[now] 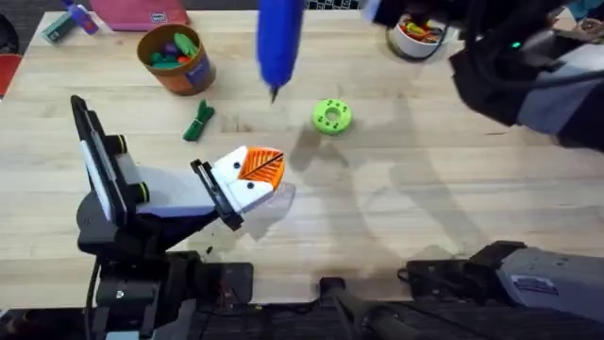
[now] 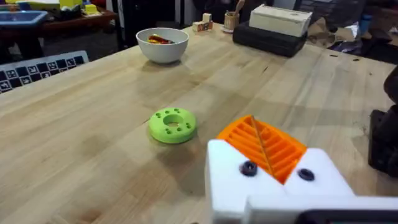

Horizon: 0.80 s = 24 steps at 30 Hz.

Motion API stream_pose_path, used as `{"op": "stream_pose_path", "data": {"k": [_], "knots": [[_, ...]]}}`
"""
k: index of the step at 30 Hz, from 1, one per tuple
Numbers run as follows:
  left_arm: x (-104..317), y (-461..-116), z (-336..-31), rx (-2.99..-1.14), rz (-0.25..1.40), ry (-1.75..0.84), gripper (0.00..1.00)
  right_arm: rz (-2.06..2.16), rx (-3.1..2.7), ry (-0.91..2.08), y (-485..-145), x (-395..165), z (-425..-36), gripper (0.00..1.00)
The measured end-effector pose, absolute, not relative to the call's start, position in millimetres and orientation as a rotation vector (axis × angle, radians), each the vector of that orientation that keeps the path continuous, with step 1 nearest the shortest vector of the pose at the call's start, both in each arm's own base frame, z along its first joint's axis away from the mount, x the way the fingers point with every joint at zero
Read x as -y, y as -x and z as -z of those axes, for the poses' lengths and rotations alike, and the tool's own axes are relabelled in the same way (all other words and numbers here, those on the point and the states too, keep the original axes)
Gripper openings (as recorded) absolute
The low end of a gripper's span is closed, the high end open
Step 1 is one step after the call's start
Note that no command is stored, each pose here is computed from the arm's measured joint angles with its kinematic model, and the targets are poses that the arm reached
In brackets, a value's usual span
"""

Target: Pick up the gripper from the table and insert it into the empty holder that is missing its gripper. Then pick up a screw, insert it into the mounting hole, and use the screwdriver to tighten it. Finally, clean up the table by picking up the vegetable and placing it into the bucket.

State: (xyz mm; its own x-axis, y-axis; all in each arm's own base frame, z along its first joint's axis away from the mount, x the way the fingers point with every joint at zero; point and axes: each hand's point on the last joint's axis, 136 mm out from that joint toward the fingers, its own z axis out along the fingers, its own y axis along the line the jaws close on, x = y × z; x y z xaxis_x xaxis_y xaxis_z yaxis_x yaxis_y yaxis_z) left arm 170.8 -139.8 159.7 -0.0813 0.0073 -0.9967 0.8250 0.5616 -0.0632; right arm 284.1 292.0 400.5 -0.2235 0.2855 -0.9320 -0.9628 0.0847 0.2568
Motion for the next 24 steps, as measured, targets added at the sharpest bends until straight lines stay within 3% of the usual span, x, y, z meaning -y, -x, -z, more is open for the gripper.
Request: {"op": "stream_pose_path", "data": {"k": [12,24], "knots": [[140,-171,-160,-1.511,0.794,-0.742,0.017,-1.425,-0.982,1.129,-202,-344,-396,0.026],[140,-171,-160,-1.510,0.794,-0.742,0.017,-1.320,-0.738,1.314,-162,-360,-389,0.026]]}}
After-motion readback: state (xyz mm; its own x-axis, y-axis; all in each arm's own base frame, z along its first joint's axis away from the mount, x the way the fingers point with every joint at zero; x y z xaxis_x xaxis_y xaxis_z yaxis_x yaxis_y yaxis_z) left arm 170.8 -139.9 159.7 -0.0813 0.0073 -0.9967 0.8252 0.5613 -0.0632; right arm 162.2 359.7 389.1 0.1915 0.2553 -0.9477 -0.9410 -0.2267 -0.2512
